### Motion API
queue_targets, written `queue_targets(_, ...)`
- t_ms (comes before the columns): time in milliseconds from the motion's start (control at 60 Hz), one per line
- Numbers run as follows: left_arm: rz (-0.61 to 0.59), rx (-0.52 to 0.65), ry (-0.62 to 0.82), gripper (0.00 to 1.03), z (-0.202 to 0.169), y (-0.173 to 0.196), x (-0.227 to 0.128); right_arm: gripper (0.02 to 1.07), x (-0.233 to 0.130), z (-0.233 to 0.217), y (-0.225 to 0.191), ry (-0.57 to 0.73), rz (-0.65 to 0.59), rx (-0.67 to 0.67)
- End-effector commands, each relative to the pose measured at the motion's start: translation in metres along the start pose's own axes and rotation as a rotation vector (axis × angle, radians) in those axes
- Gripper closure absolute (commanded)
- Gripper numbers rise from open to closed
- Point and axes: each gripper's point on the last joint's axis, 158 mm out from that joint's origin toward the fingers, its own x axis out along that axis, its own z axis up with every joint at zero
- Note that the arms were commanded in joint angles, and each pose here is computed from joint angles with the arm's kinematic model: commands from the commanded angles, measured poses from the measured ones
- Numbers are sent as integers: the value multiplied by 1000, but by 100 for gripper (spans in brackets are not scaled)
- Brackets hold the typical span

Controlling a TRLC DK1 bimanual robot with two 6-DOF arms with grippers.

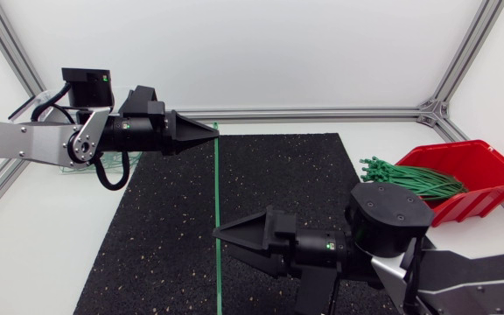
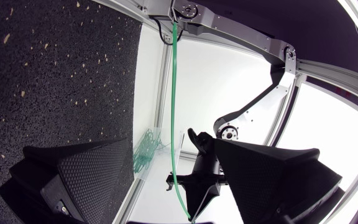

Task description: Take a green cable tie from the red box, thread the tail through the head to close it, then place it in the transparent bin on the left.

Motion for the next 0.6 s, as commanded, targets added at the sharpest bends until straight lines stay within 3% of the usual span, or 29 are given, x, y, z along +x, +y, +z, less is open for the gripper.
queue_targets(0, -19, 2, 3, 100, 7, -3, 1, 6, -1, 12, 9, -34, 12, -11)
queue_targets(583, -13, -2, -4, 100, 8, 1, -3, 6, -1, 46, 23, -159, 27, 6)
